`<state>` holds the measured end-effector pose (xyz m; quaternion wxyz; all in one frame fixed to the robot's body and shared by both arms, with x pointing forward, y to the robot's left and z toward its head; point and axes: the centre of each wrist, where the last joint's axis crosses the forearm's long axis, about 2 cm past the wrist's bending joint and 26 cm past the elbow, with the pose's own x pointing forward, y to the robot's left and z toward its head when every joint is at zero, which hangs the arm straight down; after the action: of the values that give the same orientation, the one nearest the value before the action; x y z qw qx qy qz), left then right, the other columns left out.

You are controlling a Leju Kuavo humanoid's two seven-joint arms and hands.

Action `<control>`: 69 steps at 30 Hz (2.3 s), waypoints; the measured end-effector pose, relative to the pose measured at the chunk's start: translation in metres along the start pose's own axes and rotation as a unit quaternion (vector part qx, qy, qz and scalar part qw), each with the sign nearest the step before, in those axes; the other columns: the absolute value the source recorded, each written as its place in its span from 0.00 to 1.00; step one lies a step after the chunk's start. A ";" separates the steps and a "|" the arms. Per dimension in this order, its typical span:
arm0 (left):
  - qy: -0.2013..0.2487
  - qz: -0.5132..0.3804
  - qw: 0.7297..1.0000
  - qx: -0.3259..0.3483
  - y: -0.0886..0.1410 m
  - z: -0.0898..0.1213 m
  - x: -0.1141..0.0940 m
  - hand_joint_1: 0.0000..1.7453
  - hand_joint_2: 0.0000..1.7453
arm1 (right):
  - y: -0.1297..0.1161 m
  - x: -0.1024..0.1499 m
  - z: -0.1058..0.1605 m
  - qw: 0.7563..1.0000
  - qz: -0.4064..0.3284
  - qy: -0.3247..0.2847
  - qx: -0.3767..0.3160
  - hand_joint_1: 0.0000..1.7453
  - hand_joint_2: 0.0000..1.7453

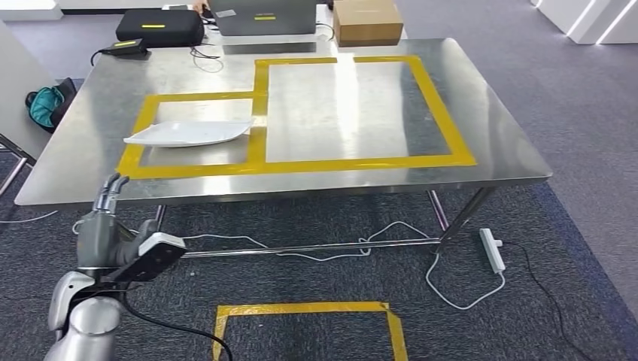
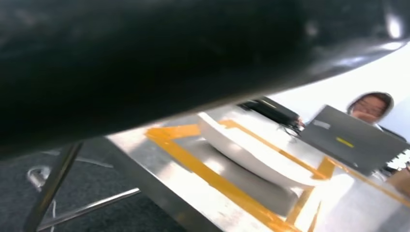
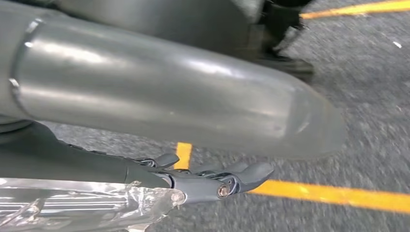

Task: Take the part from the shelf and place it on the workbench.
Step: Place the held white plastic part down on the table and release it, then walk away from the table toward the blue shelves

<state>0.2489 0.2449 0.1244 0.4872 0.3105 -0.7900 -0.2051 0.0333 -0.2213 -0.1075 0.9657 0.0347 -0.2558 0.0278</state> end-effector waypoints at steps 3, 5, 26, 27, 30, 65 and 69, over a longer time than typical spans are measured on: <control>0.031 0.006 0.999 0.021 0.012 0.009 -0.019 0.00 0.00 | 0.004 0.001 0.000 1.000 0.002 -0.004 0.004 0.00 0.00; 0.053 -0.003 0.998 0.032 0.018 0.016 -0.029 0.00 0.00 | 0.004 0.000 0.000 1.000 0.001 -0.005 0.007 0.00 0.00; 0.204 0.007 0.978 0.049 0.021 0.069 -0.095 0.00 0.00 | -0.001 -0.003 0.002 1.000 -0.006 0.003 -0.009 0.00 0.00; 0.206 0.008 0.977 0.048 0.020 0.070 -0.095 0.00 0.00 | -0.001 -0.003 0.002 1.000 -0.007 0.003 -0.010 0.00 0.00; 0.209 0.010 0.977 0.050 0.019 0.069 -0.097 0.00 0.00 | -0.002 -0.001 0.002 1.000 -0.007 0.001 -0.013 0.00 0.00; 0.318 0.132 0.937 0.062 0.026 0.138 -0.119 0.00 0.00 | -0.015 0.020 -0.009 0.999 0.019 -0.030 -0.012 0.00 0.00; 0.323 0.132 0.936 0.056 0.027 0.140 -0.121 0.00 0.00 | -0.016 0.021 -0.009 0.999 0.019 -0.037 -0.013 0.00 0.00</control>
<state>0.1552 0.3505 0.0018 0.7204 0.2797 -0.6344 0.0170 0.0575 -0.2355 -0.1058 0.9552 0.0186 -0.2926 0.0416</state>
